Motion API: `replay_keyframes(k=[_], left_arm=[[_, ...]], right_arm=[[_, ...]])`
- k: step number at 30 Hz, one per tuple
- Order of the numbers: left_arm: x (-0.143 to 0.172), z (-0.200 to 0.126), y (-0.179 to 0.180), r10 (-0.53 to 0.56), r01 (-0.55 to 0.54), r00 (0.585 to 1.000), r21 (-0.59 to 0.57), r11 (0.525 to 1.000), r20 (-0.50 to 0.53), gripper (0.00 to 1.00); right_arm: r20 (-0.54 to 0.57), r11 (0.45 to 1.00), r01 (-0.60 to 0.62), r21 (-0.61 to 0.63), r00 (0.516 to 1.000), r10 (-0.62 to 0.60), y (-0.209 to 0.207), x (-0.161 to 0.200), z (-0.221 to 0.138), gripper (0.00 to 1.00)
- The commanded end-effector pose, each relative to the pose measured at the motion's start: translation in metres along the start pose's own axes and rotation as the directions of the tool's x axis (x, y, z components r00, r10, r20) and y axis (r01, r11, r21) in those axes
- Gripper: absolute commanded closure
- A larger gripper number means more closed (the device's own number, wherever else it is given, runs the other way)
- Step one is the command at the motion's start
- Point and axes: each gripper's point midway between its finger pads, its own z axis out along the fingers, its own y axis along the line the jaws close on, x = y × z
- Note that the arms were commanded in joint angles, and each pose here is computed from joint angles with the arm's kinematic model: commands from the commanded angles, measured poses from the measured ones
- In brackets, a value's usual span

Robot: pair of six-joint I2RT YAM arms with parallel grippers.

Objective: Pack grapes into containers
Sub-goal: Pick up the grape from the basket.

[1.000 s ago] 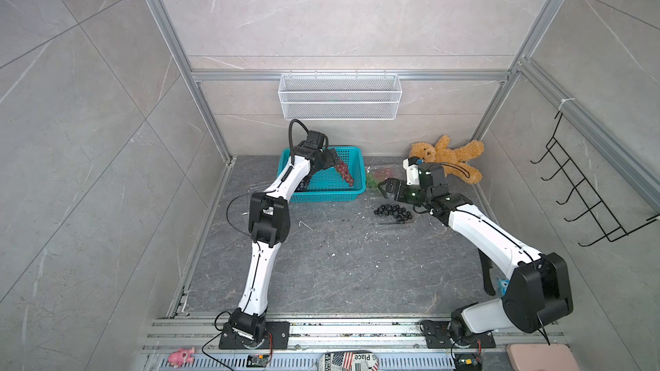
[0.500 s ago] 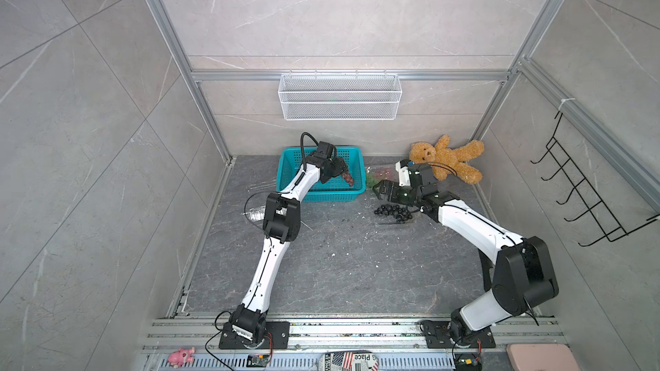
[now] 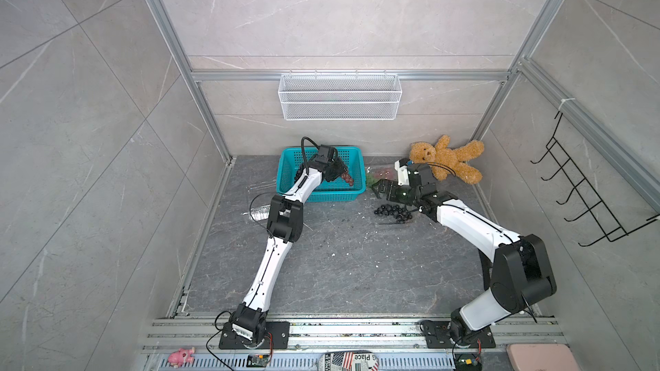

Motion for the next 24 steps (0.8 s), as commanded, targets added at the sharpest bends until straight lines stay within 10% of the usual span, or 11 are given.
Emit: replay_keyframes(k=[1, 8, 24], left_arm=[[-0.003, -0.004, -0.022, 0.002, -0.002, 1.0, 0.081, 0.997, 0.004, 0.62], [-0.011, -0.033, -0.043, 0.057, -0.059, 0.998, 0.114, 0.992, 0.026, 0.84], [-0.022, -0.109, -0.092, 0.146, -0.153, 0.988, 0.172, 0.973, 0.056, 0.94]], right_arm=[[-0.008, 1.0, -0.007, 0.013, 1.0, 0.007, -0.003, 0.006, 0.005, 0.0], [0.002, 1.0, -0.004, 0.024, 1.0, 0.004, -0.004, 0.006, -0.002, 0.01], [0.02, 0.999, -0.01, 0.047, 1.0, 0.01, -0.004, 0.007, -0.025, 0.01]])
